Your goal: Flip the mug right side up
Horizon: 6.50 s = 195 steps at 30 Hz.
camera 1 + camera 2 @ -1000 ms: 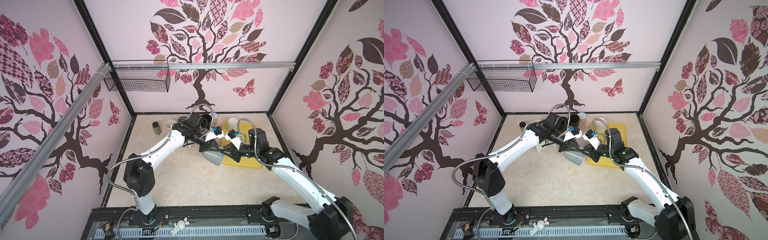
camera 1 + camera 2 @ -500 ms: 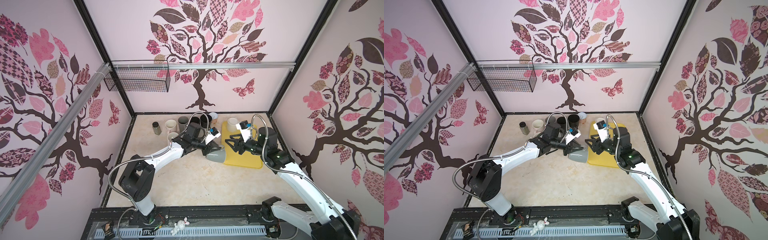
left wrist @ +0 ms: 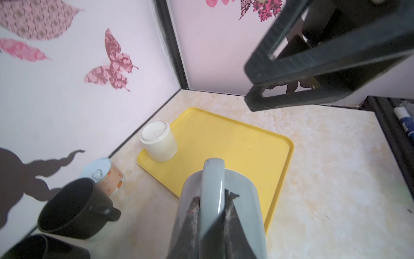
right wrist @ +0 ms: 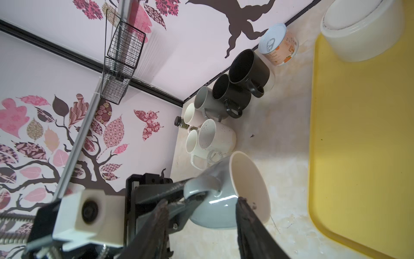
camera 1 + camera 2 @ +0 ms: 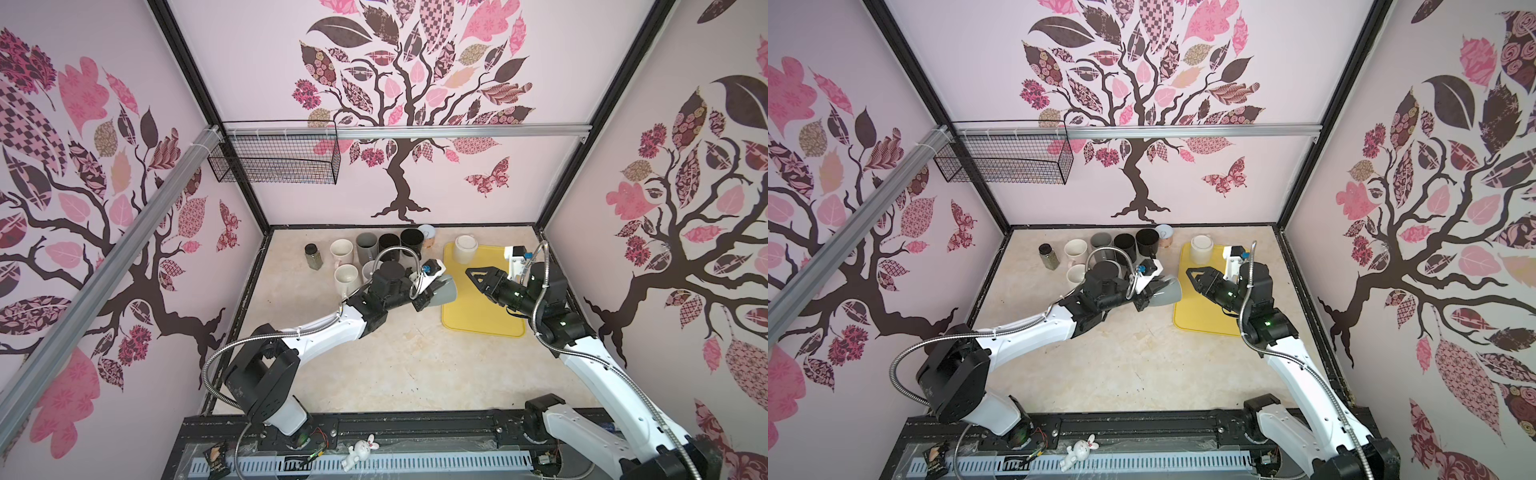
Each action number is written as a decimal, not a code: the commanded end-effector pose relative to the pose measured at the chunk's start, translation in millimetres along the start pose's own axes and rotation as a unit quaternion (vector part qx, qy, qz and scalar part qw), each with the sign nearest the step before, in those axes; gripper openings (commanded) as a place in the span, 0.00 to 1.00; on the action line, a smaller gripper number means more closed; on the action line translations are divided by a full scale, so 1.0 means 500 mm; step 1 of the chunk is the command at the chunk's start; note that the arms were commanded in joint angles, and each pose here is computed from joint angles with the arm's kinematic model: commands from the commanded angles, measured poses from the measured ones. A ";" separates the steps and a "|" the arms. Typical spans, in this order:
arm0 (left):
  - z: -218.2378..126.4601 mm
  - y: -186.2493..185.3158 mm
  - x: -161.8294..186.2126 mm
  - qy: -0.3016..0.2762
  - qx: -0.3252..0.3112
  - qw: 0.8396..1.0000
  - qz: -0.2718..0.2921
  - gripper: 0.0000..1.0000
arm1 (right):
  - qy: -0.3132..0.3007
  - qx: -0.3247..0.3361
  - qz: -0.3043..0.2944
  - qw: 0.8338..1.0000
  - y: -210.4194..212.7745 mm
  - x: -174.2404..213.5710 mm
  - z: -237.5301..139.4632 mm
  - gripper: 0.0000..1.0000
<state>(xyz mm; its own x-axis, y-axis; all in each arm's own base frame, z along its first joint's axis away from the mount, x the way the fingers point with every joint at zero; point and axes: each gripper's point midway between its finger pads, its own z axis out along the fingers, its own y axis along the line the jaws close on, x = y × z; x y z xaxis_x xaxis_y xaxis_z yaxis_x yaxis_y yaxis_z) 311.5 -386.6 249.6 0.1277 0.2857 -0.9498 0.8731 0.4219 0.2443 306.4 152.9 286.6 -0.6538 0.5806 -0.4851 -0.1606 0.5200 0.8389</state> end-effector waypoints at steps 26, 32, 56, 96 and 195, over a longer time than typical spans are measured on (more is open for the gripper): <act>0.044 -0.011 -0.024 -0.037 -0.109 0.966 0.233 0.00 | 0.061 -0.001 0.239 0.969 -0.041 0.051 0.050 0.55; 0.053 -0.021 -0.017 -0.032 -0.108 0.962 0.250 0.00 | 0.074 0.002 0.265 0.962 -0.055 0.057 0.074 0.56; 0.050 -0.076 0.013 -0.019 -0.092 0.940 0.327 0.00 | 0.062 -0.022 0.238 0.969 -0.042 0.034 0.095 0.00; -0.231 0.104 0.052 0.029 -0.050 0.959 -0.278 0.63 | 0.019 -0.074 -0.295 0.953 0.022 0.089 0.258 0.00; -0.069 0.241 0.115 0.115 -0.037 0.900 -0.418 0.53 | 0.058 0.291 -0.193 0.935 -0.421 -0.334 0.470 0.67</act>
<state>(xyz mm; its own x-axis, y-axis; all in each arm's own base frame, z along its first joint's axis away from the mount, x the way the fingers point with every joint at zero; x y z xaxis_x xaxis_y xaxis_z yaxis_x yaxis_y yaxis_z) 398.6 -284.2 205.8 -0.7098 0.0181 -0.7042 0.5455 0.6466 -0.5332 615.4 105.6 153.0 -0.6702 0.2707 -0.6910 0.0007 0.9313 0.3641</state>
